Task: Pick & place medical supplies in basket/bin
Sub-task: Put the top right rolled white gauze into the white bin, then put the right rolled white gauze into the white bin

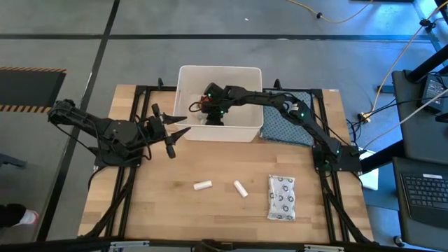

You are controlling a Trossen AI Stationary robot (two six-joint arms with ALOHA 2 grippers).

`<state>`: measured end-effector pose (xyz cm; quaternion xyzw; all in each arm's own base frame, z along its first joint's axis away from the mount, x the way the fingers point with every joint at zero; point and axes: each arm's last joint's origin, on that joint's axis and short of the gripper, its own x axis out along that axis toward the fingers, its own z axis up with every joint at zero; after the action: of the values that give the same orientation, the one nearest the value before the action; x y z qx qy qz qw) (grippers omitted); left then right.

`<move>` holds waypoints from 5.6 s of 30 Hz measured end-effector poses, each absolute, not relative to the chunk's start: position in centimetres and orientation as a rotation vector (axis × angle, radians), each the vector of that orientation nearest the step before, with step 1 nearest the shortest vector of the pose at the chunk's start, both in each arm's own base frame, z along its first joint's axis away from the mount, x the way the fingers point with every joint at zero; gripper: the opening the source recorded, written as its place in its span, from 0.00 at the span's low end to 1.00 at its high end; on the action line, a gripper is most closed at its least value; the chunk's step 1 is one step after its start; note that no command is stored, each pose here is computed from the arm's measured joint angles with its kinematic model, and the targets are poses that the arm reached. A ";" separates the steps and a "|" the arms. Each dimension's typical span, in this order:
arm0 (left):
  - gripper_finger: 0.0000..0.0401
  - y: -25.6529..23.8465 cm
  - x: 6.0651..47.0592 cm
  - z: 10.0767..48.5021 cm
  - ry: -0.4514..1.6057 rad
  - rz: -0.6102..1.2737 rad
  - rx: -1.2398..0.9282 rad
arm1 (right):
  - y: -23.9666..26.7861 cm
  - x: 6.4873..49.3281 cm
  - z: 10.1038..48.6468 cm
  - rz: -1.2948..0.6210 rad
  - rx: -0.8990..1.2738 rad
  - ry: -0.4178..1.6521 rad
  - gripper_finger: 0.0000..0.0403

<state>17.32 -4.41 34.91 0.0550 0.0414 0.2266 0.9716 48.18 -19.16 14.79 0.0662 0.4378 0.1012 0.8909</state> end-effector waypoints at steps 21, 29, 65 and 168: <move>0.42 -4.4 17.3 34.9 0.090 0.456 0.138 | -19.2 48.8 17.6 0.243 0.203 0.851 0.51; 0.42 -4.4 17.3 34.9 0.090 0.457 0.138 | -20.1 49.2 25.8 0.188 0.100 0.677 0.53; 0.42 -4.1 15.5 33.9 0.224 0.283 0.203 | 12.1 37.9 25.4 -0.465 0.296 1.218 0.53; 0.41 -1.9 11.0 35.3 0.131 0.560 0.112 | -16.6 49.1 16.8 0.042 0.062 0.825 0.15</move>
<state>10.97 -1.90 35.25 0.0554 0.0643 0.2758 0.9575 49.13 -16.64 16.75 0.0302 0.4008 0.0205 0.9154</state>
